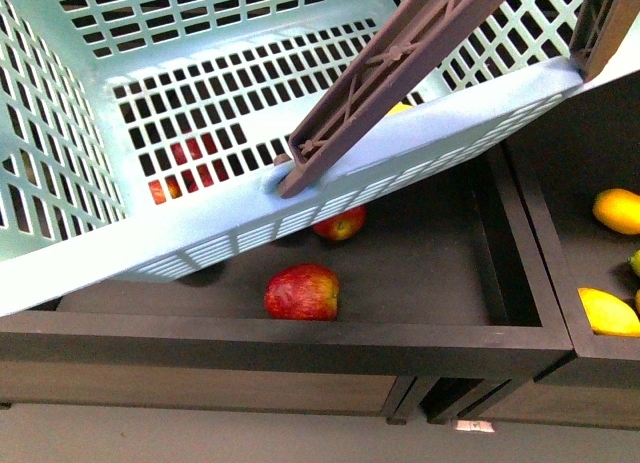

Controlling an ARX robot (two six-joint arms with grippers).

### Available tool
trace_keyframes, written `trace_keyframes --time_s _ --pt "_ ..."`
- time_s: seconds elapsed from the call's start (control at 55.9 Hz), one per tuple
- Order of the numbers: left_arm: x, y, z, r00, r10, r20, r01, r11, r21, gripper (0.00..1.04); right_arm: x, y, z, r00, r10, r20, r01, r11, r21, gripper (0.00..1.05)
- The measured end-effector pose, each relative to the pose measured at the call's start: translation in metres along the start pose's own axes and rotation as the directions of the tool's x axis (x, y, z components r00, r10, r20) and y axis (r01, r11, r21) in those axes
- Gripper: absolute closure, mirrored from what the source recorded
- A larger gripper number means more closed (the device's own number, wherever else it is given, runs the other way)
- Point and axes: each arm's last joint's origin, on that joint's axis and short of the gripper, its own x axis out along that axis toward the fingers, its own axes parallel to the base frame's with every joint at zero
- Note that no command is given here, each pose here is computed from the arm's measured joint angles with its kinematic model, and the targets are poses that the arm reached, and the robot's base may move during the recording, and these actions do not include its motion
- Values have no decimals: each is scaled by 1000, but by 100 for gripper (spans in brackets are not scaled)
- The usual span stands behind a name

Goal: Pick lemon and mango into basket

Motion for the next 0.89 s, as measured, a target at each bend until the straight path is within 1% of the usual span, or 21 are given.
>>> trace_keyframes --time_s 0.089,0.143,0.161,0.215,0.59,0.608,0.644,0.662,0.734,0.769,0.805,0.841,0.895 --pt "0 1 1 1000 2 4 -2 1000 -3 100 -8 0 -8 1000 0 -1 0 1000 -6 78" --pt "0 1 1 1000 6 9 -6 1000 -1 100 -13 0 -13 1000 0 3 0 1000 -13 88" --pt "0 1 1 1000 7 11 -7 1000 0 100 -16 0 -15 1000 0 3 0 1000 -16 93" --pt "0 1 1 1000 7 10 -7 1000 0 100 -22 -1 -21 1000 0 5 0 1000 -21 103" --pt "0 1 1 1000 4 7 -4 1000 -1 100 -46 -1 -41 1000 0 3 0 1000 -21 103" --pt "0 1 1 1000 4 6 -4 1000 -1 100 -47 -1 -42 1000 0 4 0 1000 -22 97" --pt "0 1 1 1000 4 6 -4 1000 -1 100 -48 -1 -42 1000 0 6 0 1000 -22 92" --pt "0 1 1 1000 4 6 -4 1000 -1 100 -48 -1 -41 1000 0 8 0 1000 -22 87" --pt "0 1 1 1000 4 6 -4 1000 -1 100 -48 -1 -41 1000 0 9 0 1000 -22 76" --pt "0 1 1 1000 4 6 -4 1000 -1 100 -48 -1 -41 1000 0 9 0 1000 -22 73" --pt "0 1 1 1000 4 7 -4 1000 -1 100 -48 -1 -41 1000 0 9 0 1000 -22 66" --pt "0 1 1 1000 4 7 -4 1000 -1 100 -48 -1 -41 1000 0 10 0 1000 -22 62" --pt "0 1 1 1000 5 8 -5 1000 -1 100 -48 -1 -41 1000 0 10 0 1000 -22 53"
